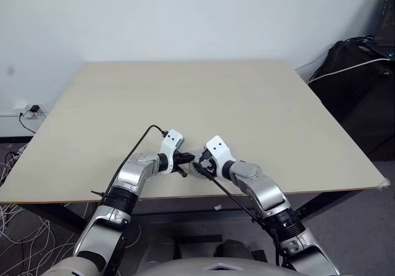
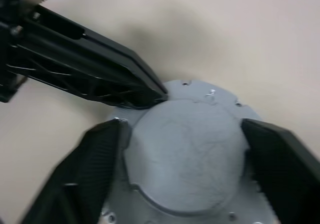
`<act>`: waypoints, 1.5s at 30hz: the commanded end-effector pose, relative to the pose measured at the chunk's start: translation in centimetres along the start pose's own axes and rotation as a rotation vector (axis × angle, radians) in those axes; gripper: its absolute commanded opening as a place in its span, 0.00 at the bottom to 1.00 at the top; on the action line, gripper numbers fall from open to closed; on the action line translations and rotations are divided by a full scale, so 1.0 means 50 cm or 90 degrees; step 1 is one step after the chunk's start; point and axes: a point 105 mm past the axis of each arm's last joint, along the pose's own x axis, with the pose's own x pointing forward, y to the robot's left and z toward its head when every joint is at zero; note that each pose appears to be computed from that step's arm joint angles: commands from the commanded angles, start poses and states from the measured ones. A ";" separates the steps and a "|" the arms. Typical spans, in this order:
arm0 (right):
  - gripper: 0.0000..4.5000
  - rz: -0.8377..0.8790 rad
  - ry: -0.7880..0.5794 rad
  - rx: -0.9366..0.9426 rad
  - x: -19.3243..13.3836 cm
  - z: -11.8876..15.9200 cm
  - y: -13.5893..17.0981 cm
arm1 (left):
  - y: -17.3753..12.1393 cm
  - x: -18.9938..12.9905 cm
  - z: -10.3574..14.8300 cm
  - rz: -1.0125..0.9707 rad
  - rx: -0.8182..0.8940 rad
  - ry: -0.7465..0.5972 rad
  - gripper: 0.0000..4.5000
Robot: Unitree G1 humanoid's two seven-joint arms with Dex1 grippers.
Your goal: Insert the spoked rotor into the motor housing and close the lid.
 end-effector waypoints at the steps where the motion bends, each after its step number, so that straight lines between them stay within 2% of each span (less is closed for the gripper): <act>1: 0.99 0.017 0.017 0.016 0.003 -0.018 0.011 | -0.015 0.008 -0.019 -0.018 -0.001 0.032 0.00; 21: 0.99 -0.053 -0.080 0.040 -0.009 0.030 -0.025 | -0.022 0.010 -0.021 -0.023 -0.009 0.022 0.00; 31: 0.99 0.017 -0.077 0.021 -0.027 0.025 -0.016 | -0.031 0.015 -0.023 -0.031 -0.011 0.021 0.00; 37: 0.99 0.101 -0.149 0.057 -0.052 0.069 0.011 | -0.032 0.015 -0.025 -0.033 -0.011 0.023 0.00; 42: 0.99 0.079 -0.223 0.121 -0.077 0.108 -0.005 | -0.033 0.014 -0.027 -0.034 -0.013 0.023 0.00; 45: 0.99 0.051 -0.232 0.159 -0.090 0.107 -0.021 | -0.033 0.013 -0.027 -0.034 -0.014 0.023 0.00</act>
